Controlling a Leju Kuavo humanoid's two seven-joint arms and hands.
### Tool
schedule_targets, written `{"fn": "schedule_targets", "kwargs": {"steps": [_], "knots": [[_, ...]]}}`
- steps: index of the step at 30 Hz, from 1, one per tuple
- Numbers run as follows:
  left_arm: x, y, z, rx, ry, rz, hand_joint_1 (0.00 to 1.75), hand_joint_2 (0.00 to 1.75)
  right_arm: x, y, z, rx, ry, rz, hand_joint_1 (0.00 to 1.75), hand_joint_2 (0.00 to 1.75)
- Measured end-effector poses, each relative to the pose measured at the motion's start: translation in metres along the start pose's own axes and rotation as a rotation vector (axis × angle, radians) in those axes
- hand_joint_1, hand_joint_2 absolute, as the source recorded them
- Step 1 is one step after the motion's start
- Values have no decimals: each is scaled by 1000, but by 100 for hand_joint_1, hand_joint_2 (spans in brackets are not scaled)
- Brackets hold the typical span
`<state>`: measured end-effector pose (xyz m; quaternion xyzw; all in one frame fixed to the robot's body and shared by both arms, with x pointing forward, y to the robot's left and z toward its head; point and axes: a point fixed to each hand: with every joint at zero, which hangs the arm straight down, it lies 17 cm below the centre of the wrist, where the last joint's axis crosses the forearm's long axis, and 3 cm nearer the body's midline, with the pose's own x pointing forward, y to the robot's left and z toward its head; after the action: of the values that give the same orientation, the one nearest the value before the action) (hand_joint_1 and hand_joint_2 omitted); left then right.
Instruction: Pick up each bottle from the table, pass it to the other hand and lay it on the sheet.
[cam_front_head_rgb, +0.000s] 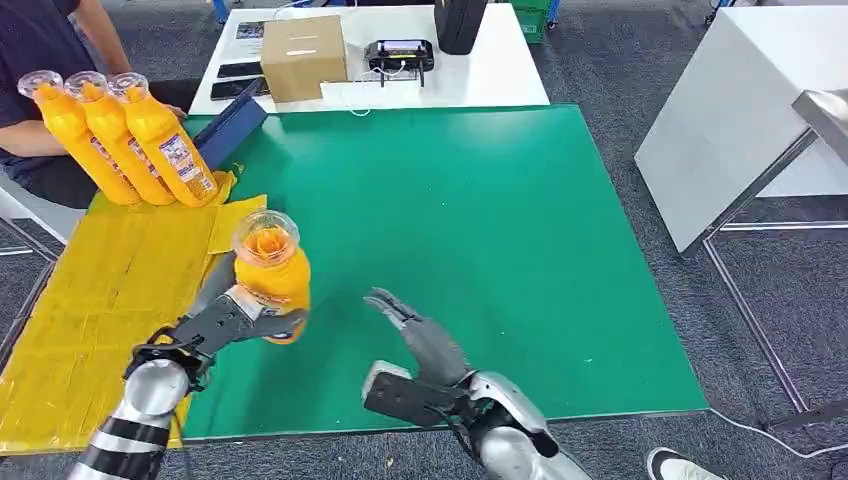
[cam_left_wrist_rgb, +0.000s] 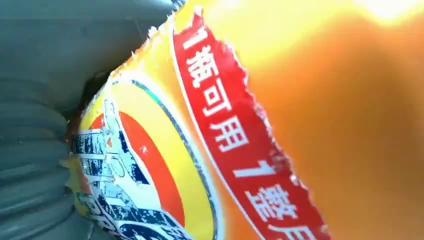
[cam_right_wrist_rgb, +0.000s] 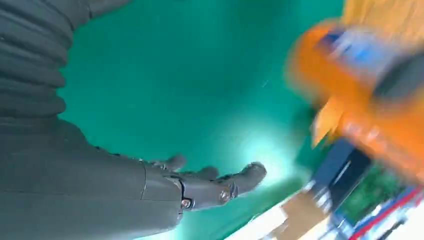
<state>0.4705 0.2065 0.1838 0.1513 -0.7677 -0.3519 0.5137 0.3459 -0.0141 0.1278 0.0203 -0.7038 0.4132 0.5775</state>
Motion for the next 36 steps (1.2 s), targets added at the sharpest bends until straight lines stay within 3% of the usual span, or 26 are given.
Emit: {"fn": "schedule_targets", "kwargs": {"steps": [2,5,11,20,25,30,36], "knots": [[-47,21,5,13,77,-223,175,175,-13,-27,18,-61,15,2,0,175],[-119,59,38,-25,180,-558,175,175,-35,-72,49,-159,46,8,0,175],[-197,104,96,-160,317,-871,175,175,-57,-141,93,-296,71,36,0,175],[-219,117,118,-212,370,-931,175,175,-56,-166,106,-348,75,61,0,175],[-237,109,138,-344,391,-978,175,175,-49,-185,108,-389,42,45,0,175],[-238,87,152,-475,302,-951,175,175,-44,-189,103,-379,25,49,0,175],[-210,59,145,-492,153,-840,175,175,-45,-189,98,-370,20,50,0,175]]}}
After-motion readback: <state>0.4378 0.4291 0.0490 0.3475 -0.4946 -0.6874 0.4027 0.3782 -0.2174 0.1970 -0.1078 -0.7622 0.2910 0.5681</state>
